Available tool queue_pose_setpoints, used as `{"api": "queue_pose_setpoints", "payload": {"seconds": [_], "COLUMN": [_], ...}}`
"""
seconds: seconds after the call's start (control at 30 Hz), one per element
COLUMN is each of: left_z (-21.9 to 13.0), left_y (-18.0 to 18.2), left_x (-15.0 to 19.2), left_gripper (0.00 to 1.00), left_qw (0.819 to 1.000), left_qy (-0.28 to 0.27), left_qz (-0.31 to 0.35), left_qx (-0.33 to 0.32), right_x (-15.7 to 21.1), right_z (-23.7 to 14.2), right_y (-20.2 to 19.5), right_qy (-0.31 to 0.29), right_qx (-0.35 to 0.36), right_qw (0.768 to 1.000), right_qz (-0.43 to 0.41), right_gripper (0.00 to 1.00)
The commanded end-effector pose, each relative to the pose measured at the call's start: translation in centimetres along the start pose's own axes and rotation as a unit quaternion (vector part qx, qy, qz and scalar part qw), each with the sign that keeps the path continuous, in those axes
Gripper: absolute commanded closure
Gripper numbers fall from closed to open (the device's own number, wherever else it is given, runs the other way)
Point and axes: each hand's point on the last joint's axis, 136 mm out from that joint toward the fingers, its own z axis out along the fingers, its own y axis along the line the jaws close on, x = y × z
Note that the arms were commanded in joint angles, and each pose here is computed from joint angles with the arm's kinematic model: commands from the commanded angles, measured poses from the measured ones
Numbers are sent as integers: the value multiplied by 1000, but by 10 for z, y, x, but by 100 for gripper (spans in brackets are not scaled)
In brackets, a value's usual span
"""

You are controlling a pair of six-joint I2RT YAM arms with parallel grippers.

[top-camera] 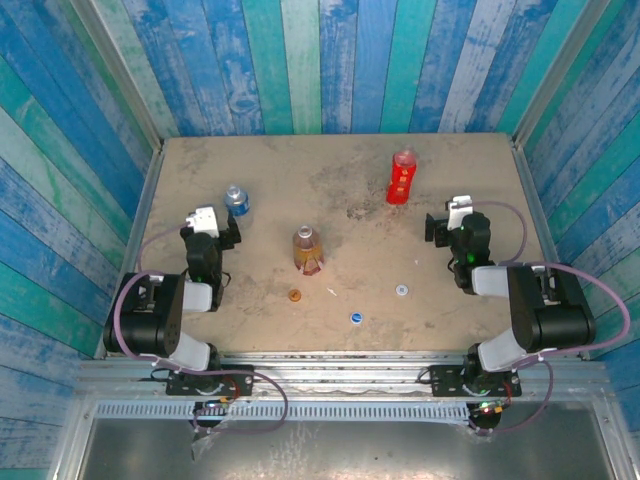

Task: Screw on the bottle caps

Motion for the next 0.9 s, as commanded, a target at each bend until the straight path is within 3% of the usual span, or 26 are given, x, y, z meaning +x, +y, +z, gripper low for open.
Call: {"api": "queue_pose_setpoints", "payload": {"seconds": [0.0, 0.27, 0.4, 0.57, 0.73, 0.87], "left_z": [-4, -44, -62, -94, -107, -116], "left_y": [-5, -12, -40, -80, -115, -130], "left_x": [-11, -60, -83, -108, -126, -120], "left_gripper": [6, 6, 6, 6, 6, 6], "left_qw": [1000, 998, 997, 986, 968, 961], "left_qy": [-10, -57, -76, -102, -52, 8], "left_qz": [9, 11, 1, -50, -120, -96], "left_qx": [7, -21, 27, 125, 215, 258], "right_x": [-4, -33, -60, -88, -106, -107], "right_z": [-1, -26, -52, -84, -113, -134], "right_y": [-1, 11, 24, 71, 147, 208], "right_qy": [-8, -23, -30, -33, -10, 19], "right_qx": [-1, -13, -15, -80, -209, -303], "right_qw": [1000, 999, 999, 995, 975, 949], "right_qz": [1, -29, -28, -44, -73, -86], "right_gripper": [0, 0, 0, 0, 0, 1]}}
